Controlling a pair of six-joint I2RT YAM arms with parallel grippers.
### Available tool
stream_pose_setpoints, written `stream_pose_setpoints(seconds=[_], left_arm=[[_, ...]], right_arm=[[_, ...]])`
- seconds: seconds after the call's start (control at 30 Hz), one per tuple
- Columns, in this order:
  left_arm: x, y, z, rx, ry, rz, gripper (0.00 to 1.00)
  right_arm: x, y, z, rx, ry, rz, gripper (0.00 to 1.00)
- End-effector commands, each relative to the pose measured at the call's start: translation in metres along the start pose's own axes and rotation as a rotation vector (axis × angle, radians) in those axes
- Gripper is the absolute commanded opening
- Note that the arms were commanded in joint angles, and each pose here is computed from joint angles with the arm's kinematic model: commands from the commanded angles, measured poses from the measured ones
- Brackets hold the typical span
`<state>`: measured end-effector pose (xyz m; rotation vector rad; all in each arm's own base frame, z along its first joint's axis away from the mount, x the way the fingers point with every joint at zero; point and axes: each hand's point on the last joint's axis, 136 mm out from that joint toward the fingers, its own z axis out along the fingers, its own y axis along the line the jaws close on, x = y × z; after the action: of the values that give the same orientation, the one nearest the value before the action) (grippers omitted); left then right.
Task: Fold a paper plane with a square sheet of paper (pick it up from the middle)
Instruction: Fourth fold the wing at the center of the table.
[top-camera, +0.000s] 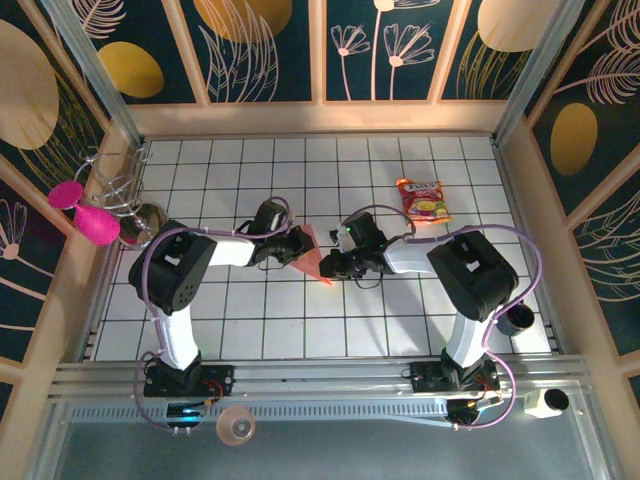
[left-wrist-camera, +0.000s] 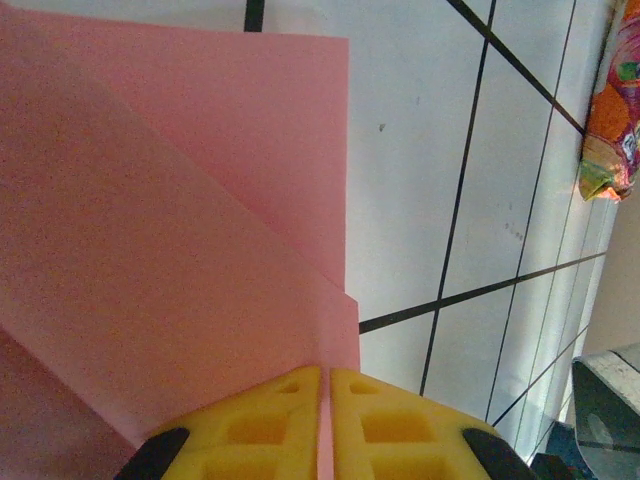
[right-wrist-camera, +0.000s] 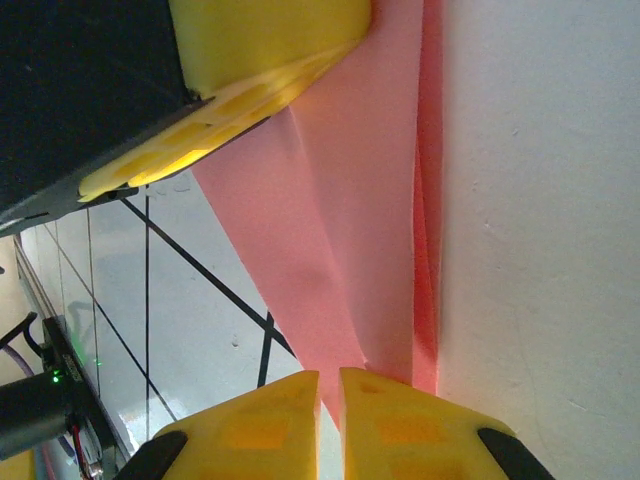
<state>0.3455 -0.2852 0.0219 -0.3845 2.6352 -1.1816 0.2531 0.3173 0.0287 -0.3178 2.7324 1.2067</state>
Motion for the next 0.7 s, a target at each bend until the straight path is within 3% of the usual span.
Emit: stream_pose_setpoints(seconds=[0.0, 0.33, 0.67], left_arm=[[-0.001, 0.003, 0.004, -0.005, 0.008, 0.009, 0.11], [-0.002, 0.001, 0.003, -0.004, 0.006, 0.011, 0.11], [-0.002, 0.002, 0.004, -0.009, 0.007, 0.010, 0.11]], right_arm=[[0.003, -0.006, 0.005, 0.032, 0.020, -0.007, 0.14], [-0.006, 0.019, -0.015, -0.001, -0.020, -0.057, 0.14], [0.014, 0.002, -0.010, 0.051, 0.025, -0.030, 0.14]])
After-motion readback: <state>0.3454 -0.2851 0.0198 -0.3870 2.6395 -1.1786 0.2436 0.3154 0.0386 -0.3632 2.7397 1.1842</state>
